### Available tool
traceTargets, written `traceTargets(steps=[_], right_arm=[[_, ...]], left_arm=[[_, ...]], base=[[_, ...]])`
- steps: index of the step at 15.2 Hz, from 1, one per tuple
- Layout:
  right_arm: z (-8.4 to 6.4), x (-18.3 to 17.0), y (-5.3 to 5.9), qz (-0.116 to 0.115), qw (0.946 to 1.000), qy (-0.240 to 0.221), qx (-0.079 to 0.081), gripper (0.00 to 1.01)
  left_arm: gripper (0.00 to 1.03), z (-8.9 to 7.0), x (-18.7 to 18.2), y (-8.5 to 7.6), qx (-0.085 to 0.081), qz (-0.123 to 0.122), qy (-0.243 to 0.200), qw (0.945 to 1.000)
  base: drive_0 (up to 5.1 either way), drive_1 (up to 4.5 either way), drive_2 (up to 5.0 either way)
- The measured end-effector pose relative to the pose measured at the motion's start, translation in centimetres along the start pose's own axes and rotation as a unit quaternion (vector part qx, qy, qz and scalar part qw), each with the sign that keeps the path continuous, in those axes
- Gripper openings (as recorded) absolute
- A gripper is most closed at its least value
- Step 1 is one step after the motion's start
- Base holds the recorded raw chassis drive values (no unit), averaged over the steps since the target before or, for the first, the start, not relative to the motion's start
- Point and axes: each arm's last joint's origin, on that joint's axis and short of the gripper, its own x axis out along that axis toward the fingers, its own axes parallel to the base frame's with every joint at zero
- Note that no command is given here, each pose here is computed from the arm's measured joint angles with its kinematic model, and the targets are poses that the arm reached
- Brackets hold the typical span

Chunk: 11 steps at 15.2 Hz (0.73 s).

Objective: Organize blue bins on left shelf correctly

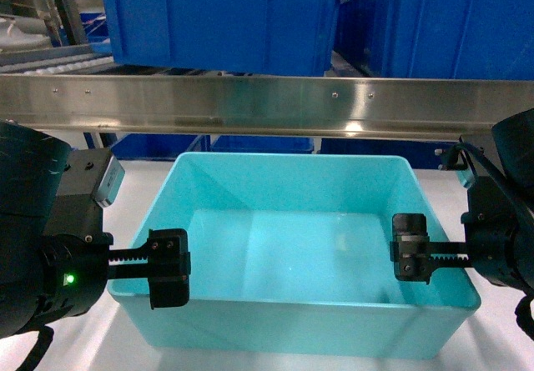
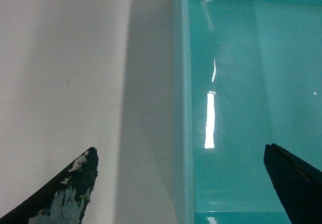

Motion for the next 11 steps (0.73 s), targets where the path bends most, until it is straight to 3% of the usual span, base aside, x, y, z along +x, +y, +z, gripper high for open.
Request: traceTargets(steps=[1, 3, 6, 11], right_arm=[[-0.36, 0.18, -0.07, -0.014, 0.9999, 0.009, -0.003, 0.98], [-0.66, 0.38, -0.1, -0.019, 0.9997, 0.014, -0.004, 0.98], [-0.65, 0.37, -0.04, -0.017, 0.9998, 0.013, -0.005, 0.63], [-0.69, 0.32, 0.23, -0.007, 0.9999, 0.014, -0.007, 0.18]], left_arm=[[0.98, 0.0, 0.0, 0.01, 0.0, 0.001, 0.0, 1.0], [0.95, 0.01, 0.0, 0.01, 0.0, 0.002, -0.001, 1.0], [0.55, 0.05, 0.0, -0.02, 0.0, 0.001, -0.003, 1.0], [0.12, 0.08, -0.02, -0.28, 0.002, -0.007, -0.003, 1.0]], base=[[0.0, 0.0, 0.0], [0.0, 0.0, 0.0], [0.0, 0.0, 0.0], [0.0, 0.0, 0.0]])
